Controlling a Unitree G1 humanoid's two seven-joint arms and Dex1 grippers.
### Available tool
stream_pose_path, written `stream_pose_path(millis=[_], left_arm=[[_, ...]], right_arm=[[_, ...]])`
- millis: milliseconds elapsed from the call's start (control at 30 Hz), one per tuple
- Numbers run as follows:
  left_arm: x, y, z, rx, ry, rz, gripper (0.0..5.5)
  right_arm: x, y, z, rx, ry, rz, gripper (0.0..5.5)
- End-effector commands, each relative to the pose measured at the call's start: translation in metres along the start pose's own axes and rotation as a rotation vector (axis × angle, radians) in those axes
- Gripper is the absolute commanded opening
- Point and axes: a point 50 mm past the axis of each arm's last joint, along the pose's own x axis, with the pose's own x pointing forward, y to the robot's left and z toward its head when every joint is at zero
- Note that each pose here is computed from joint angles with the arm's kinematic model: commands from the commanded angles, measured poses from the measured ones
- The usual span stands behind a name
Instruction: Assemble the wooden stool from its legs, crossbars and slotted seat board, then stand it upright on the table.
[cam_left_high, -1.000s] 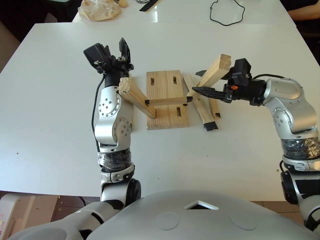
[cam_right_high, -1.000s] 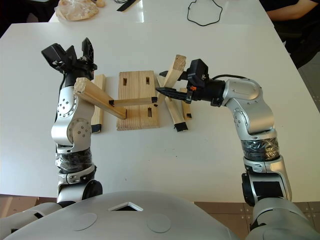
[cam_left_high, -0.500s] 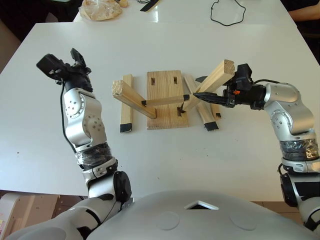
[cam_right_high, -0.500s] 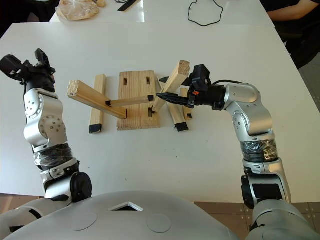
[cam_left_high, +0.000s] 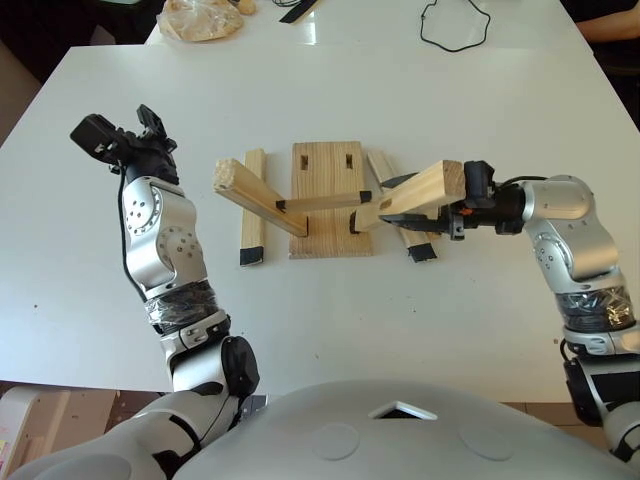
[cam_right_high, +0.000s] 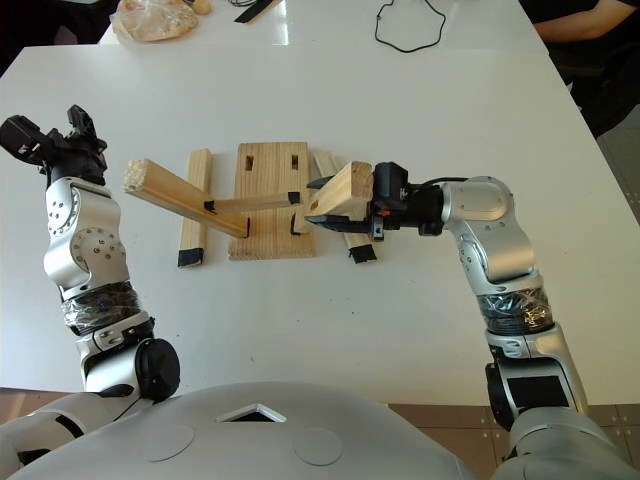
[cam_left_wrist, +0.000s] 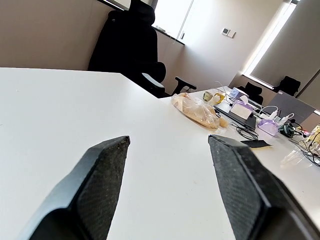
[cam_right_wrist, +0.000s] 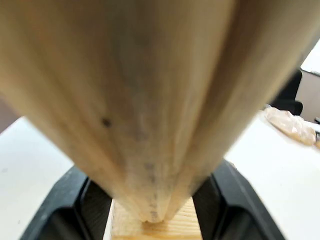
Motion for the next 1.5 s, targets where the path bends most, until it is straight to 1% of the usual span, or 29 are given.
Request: stream_pose_path(millis=[33,133,267,500,633,767,867,1033,1133,1200,1300,1367,1500], left_arm=[[-0.004,0.000,-0.003,0.003,0.018,-0.010,2.92],[-0.006,-0.003,0.002,-0.007,0.010,-0.038,2.92],[-0.009,-0.013,0.024,-0.004,-0.056,-0.116,2.92],[-0.020,-0.026,0.064,-0.005,-0.198,-0.192,2.92],[-0.029,-0.045,0.091,-0.013,-0.274,-0.305,2.92],[-0.043,-0.060,0.101,-0.024,-0.298,-0.391,2.92],[-0.061,-0.081,0.102,0.009,-0.298,-0.536,2.92],[-0.106,-0.124,0.104,0.085,-0.308,-0.872,2.92],[-0.128,-0.142,0.097,0.092,-0.251,-1.055,2.92],[-0.135,-0.142,0.081,0.136,-0.171,-1.103,2.92],[-0.136,-0.137,0.061,0.191,-0.062,-1.124,2.92],[-0.138,-0.130,0.047,0.282,0.002,-1.165,2.92],[-0.130,-0.119,0.027,0.459,0.059,-1.158,2.92]], right_arm=[[0.000,0.011,-0.018,0.156,0.083,0.038,2.00],[-0.004,-0.003,-0.013,0.237,0.058,-0.026,2.00],[-0.010,-0.020,-0.009,0.306,0.093,-0.063,2.00],[-0.011,-0.034,-0.015,0.292,0.222,-0.054,2.00],[-0.008,-0.044,-0.012,0.266,0.255,-0.038,2.00],[-0.002,-0.051,-0.007,0.251,0.267,0.005,2.00],[-0.005,-0.049,-0.008,0.256,0.268,0.000,2.00],[-0.007,-0.042,-0.011,0.245,0.244,-0.040,2.00],[-0.003,-0.039,-0.014,0.223,0.243,-0.075,2.00],[0.000,-0.038,-0.017,0.192,0.256,-0.098,2.00],[0.005,-0.034,-0.022,0.152,0.280,-0.116,2.00],[0.006,-0.031,-0.025,0.133,0.298,-0.120,2.00],[0.011,-0.030,-0.026,0.144,0.288,-0.123,2.00]])
